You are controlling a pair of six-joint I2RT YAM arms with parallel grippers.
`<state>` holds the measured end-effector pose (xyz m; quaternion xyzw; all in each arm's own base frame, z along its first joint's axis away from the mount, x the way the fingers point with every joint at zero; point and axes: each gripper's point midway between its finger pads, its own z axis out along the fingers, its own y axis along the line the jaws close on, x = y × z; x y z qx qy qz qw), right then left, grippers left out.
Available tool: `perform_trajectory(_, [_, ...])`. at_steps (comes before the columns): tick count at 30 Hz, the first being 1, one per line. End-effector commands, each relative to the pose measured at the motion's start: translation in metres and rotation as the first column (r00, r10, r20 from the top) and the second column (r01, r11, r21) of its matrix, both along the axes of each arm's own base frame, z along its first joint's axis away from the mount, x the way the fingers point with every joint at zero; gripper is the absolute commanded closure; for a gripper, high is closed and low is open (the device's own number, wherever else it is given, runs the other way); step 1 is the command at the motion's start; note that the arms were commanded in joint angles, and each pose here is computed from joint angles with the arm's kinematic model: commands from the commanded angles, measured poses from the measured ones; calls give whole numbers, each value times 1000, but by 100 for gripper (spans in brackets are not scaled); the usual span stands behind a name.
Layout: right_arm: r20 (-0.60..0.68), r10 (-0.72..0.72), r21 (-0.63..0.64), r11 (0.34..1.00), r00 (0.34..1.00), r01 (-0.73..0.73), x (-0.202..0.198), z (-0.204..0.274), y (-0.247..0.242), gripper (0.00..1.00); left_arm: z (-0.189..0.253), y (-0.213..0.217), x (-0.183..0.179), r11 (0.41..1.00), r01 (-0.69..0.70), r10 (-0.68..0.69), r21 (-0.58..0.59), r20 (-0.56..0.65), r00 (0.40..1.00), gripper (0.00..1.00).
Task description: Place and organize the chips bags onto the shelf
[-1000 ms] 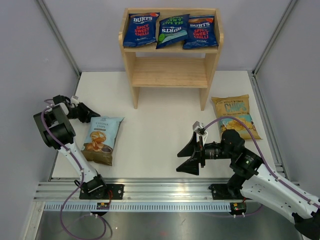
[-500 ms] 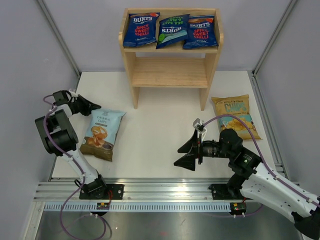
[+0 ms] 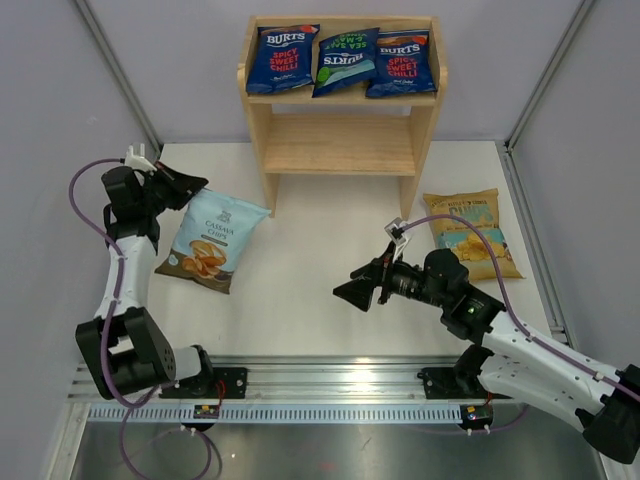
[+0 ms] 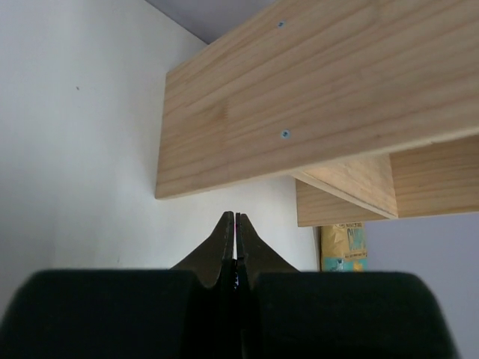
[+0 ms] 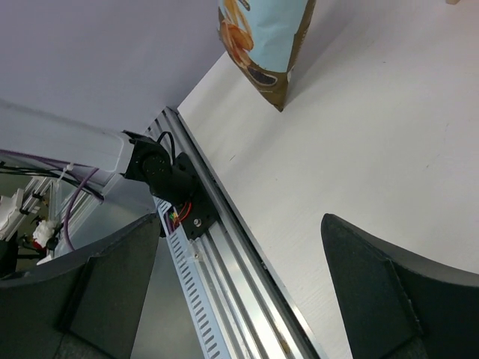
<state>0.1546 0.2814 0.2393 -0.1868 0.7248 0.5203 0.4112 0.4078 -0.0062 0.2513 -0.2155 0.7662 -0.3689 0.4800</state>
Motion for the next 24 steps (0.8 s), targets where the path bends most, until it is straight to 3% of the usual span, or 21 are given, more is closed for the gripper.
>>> perform_trajectory(1, [67,-48,72,996,997,43,15,25,6,3,38,-9,-17,999,-19,15,31,120,993,100])
perform_trajectory(16, [279,81,100,989,957,-113,37,72,56,1,160,-103,-138,980,183,-198,75,424,884,100])
perform_trajectory(24, [392,188,141,955,901,-261,16,103,78,1,204,-132,-182,968,247,-238,54,521,820,100])
